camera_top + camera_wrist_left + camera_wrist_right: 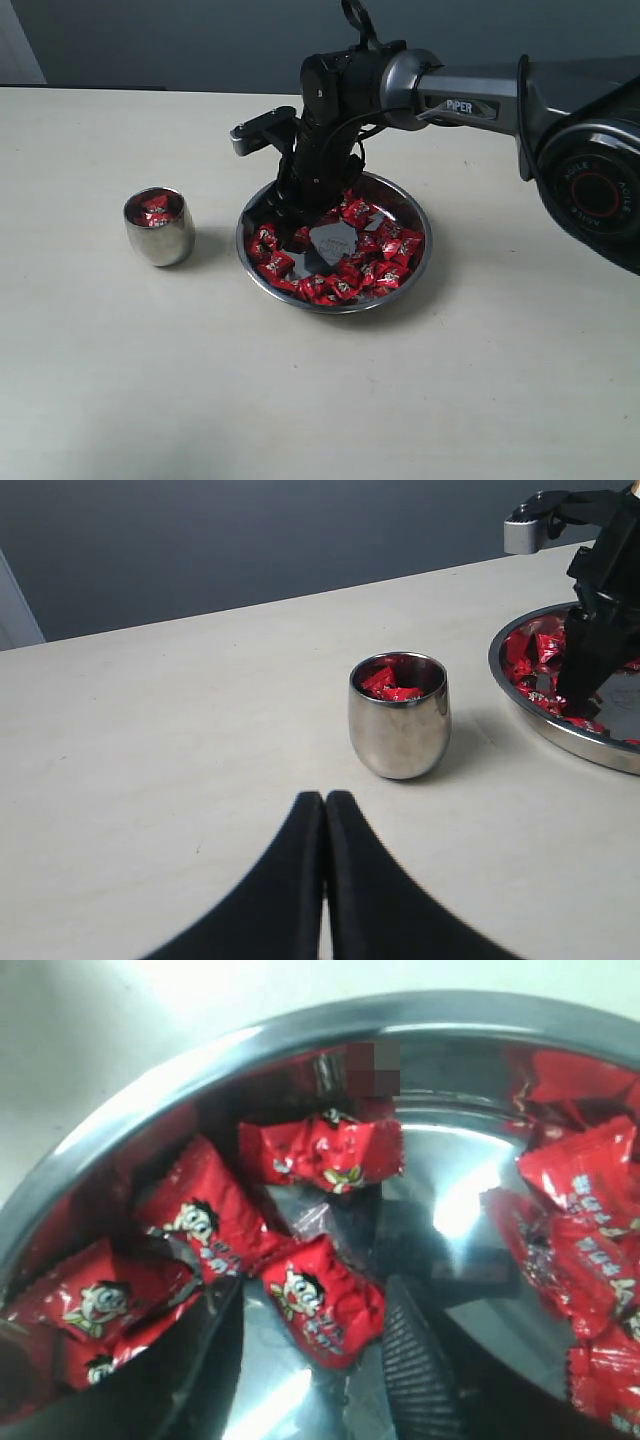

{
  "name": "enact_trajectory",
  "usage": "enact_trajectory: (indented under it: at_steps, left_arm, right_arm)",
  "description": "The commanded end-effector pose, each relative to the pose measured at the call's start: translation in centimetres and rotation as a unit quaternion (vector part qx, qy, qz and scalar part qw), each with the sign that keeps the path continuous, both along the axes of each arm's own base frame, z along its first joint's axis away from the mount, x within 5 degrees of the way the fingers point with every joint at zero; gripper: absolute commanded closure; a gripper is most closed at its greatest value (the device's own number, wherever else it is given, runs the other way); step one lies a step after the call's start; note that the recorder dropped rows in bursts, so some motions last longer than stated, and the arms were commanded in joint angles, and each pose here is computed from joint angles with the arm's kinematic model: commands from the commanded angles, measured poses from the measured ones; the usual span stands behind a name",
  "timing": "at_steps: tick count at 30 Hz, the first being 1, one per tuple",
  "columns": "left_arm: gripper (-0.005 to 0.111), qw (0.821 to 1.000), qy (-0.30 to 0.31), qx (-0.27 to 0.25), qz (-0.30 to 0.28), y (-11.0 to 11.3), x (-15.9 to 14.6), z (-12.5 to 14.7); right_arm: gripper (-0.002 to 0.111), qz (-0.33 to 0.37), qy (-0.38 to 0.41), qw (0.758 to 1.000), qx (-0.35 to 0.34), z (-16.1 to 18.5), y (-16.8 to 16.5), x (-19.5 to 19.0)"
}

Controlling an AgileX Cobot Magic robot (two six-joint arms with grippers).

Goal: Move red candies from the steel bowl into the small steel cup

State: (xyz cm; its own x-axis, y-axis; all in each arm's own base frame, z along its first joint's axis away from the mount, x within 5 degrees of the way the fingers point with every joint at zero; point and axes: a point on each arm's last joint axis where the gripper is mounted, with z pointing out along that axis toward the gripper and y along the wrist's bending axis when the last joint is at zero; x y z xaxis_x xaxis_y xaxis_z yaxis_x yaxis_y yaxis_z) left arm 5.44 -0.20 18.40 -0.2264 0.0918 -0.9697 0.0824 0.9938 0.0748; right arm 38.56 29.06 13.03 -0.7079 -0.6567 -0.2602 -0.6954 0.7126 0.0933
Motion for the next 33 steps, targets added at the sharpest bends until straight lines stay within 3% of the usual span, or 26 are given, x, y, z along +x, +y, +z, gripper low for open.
enact_trajectory:
  at_steps: [1,4,20,29,33]
  left_arm:
    - [0.106,1.0,-0.007,-0.004,-0.002,0.0,0.0,0.1]
    - [0.106,1.0,-0.007,-0.004,-0.002,0.0,0.0,0.1]
    - [0.106,1.0,-0.007,-0.004,-0.002,0.0,0.0,0.1]
    - [0.106,1.0,-0.007,-0.004,-0.002,0.0,0.0,0.1]
    - [0.106,1.0,-0.007,-0.004,-0.002,0.0,0.0,0.1]
  right_arm:
    - [0.076,0.001,0.001,1.0,-0.001,0.0,-0.2,0.1]
    - [0.082,-0.001,0.001,1.0,0.0,0.0,-0.2,0.1]
    - [0.082,0.002,0.0,1.0,-0.006,0.2,-0.3,0.1]
    - [0.089,-0.02,-0.087,0.995,0.052,6.5,-0.3,0.4]
    - [0.09,-0.002,-0.035,0.999,-0.018,6.8,-1.6,-0.9]
